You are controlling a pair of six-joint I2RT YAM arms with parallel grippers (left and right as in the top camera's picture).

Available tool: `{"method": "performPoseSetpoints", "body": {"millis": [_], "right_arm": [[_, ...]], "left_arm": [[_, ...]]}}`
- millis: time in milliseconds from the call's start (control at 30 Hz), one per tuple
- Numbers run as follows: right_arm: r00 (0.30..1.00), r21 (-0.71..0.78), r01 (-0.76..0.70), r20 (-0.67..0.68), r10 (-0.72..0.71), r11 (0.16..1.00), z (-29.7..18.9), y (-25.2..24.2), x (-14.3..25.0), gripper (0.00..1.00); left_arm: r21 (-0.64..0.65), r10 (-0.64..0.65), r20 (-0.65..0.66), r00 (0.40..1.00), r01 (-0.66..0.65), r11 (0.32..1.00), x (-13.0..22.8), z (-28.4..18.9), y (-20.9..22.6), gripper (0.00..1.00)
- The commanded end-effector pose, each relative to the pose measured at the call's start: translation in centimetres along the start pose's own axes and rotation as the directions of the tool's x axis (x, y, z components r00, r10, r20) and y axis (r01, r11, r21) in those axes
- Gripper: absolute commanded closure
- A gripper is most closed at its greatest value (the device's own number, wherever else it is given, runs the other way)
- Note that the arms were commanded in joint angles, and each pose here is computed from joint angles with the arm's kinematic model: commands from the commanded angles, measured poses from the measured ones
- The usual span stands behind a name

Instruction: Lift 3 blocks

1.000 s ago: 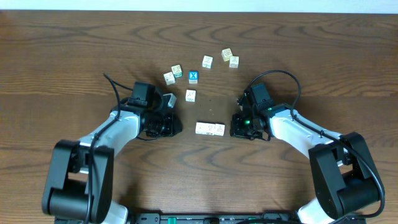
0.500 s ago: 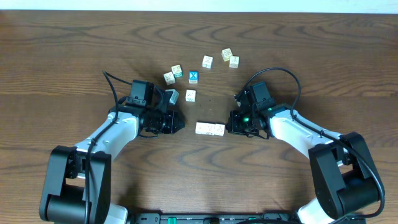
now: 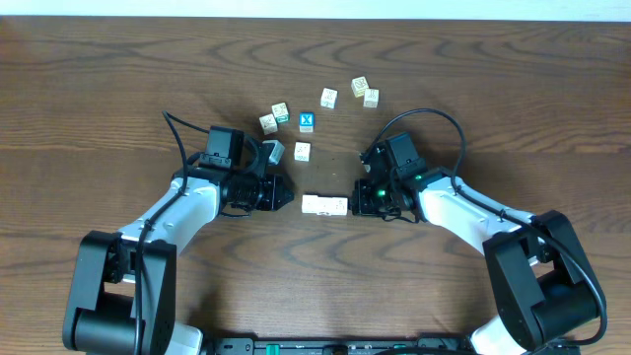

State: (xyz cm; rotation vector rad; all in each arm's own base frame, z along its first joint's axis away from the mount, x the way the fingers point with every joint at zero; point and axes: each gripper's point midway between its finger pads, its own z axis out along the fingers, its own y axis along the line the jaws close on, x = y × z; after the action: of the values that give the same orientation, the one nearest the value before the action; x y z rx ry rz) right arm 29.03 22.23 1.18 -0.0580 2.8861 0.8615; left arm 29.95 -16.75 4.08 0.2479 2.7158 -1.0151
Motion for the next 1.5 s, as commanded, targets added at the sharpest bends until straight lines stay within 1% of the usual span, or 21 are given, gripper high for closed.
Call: {"method": "performPoseSetpoints", "body": {"millis": [0,300,500,1167,1467], "right_arm": [[1.0,-0.016,0.009,0.004,-0.009,1.0,0.1,0.6,0.1,0.99],[1.0,-0.016,0.012,0.01,-0.012,1.0,0.1,0.6,-0.1,0.99],[1.0,-0.005,0.002,-0.008,-0.002,1.0,0.1,0.3,0.4,0.99],[1.0,0.004,-0.003,-0.026,0.003,1.0,0.1,0.1,0.9,0.99],[0.999,0.007,-0.006,-0.032,0.006,1.0,0.1,0.0,1.0,0.99]], "left_arm": [[-0.002,0.015,0.004,1.0,-0.015,1.0,0.0,-0.2,0.0,0.93],[-0.008,0.015,0.004,1.0,-0.015,1.0,0.1,-0.2,0.1,0.93],[-0.091,-0.001,-0.007,1.0,0.0,0.996,0.5,-0.2,1.6,0.93],[-0.087,0.027,0.027,0.999,-0.024,0.996,-0.5,-0.2,1.5,0.93],[-0.084,0.0,-0.038,0.999,-0.003,0.996,0.9,1.7,2.0,0.92]]}}
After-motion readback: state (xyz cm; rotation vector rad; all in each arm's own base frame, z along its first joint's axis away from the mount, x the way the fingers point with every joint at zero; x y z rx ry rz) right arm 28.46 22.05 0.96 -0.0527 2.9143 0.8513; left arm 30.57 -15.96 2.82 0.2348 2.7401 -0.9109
